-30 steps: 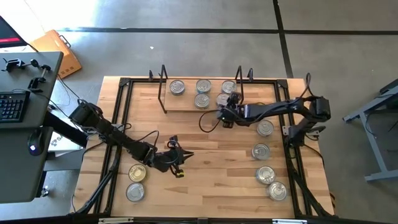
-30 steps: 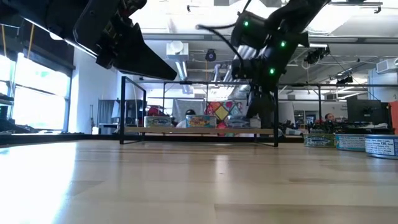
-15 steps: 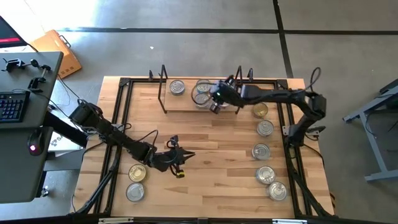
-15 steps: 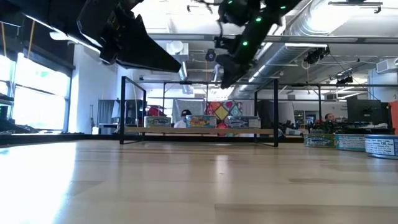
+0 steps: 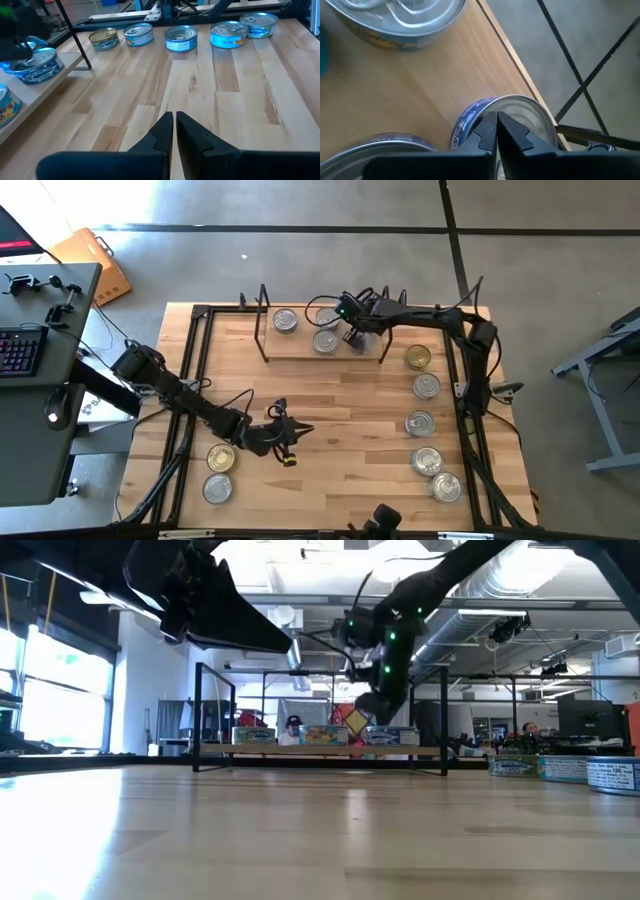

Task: Stack canned seafood by type on shelf
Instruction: Adjust the blue tuna can on the shelf, then put the green tuna can on the shelf aligned with the other green tuna can

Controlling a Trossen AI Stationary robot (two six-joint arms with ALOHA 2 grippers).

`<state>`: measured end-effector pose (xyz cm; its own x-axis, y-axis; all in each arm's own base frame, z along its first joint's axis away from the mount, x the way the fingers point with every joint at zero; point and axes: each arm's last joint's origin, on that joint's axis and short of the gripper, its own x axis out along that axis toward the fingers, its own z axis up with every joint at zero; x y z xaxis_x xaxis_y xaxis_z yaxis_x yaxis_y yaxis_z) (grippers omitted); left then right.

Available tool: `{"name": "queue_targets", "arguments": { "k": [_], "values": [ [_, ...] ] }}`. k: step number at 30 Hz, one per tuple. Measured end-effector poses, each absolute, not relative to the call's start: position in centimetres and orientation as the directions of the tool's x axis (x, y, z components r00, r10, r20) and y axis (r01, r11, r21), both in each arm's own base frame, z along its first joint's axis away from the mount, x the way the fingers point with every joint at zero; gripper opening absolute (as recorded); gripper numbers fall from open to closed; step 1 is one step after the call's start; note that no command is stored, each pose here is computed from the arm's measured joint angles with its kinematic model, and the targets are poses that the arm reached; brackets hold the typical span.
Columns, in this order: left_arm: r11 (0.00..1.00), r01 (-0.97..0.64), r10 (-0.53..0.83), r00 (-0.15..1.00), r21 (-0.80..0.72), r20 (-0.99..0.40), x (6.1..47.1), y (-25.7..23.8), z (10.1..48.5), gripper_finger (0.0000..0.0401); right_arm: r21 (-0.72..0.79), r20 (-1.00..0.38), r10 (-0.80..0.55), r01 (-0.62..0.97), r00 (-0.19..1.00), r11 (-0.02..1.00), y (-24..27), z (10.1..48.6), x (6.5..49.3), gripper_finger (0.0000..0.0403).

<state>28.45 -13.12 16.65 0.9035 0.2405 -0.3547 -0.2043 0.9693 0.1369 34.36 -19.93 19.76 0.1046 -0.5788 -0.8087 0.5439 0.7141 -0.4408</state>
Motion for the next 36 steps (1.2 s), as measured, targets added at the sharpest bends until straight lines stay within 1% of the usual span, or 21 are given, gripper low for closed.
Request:
{"name": "queue_targets", "arguments": {
  "k": [3, 7, 18, 20, 24, 27, 30, 33, 36],
  "values": [
    [0.969, -0.201, 0.24, 0.904, 0.144, -0.353, 28.5, -13.1, 16.7, 0.0013, -0.435, -0.817, -0.569, 0.551, 0.089, 0.712, -20.1, 19.3, 34.3, 0.0004],
    [0.969, -0.2, 0.24, 0.905, 0.144, -0.352, 28.5, -13.1, 16.7, 0.0013, -0.425, -0.823, -0.559, 0.545, 0.099, 0.723, -20.1, 19.2, 34.4, 0.0001],
    [0.969, -0.201, 0.24, 0.905, 0.144, -0.352, 28.5, -13.1, 16.7, 0.0013, -0.397, -0.801, -0.563, 0.524, 0.203, 0.753, -19.8, 19.6, 35.5, 0.0],
    [0.969, -0.201, 0.24, 0.905, 0.144, -0.352, 28.5, -13.1, 16.7, 0.0013, -0.401, -0.791, -0.574, 0.53, 0.212, 0.747, -19.7, 20.2, 35.4, 0.0],
    [0.969, -0.201, 0.24, 0.905, 0.144, -0.352, 28.5, -13.1, 16.7, 0.0013, -0.42, -0.748, -0.618, 0.547, 0.243, 0.724, -18.6, 22.9, 34.9, 0.0],
    [0.97, -0.196, 0.235, 0.906, 0.144, -0.352, 28.4, -13.3, 16.7, 0.0013, -0.4, -0.727, -0.62, 0.552, 0.296, 0.732, -16.4, 24.6, 34.7, 0.0],
    [0.97, -0.19, 0.232, 0.908, 0.149, -0.349, 28.1, -13.8, 16.7, 0.0012, -0.399, -0.683, -0.622, 0.516, 0.384, 0.758, -12.6, 25.4, 34.5, 0.0],
    [0.963, -0.208, 0.255, 0.907, 0.171, -0.336, 27.7, -14.3, 16.7, 0.0007, -0.384, -0.661, -0.586, 0.459, 0.469, 0.801, -8.0, 24.6, 33.7, 0.0],
    [0.952, -0.232, 0.287, 0.903, 0.199, -0.321, 27.3, -14.9, 16.7, 0.0002, -0.311, -0.65, -0.504, 0.406, 0.569, 0.859, -3.0, 23.1, 32.6, 0.0]
  ]
}}
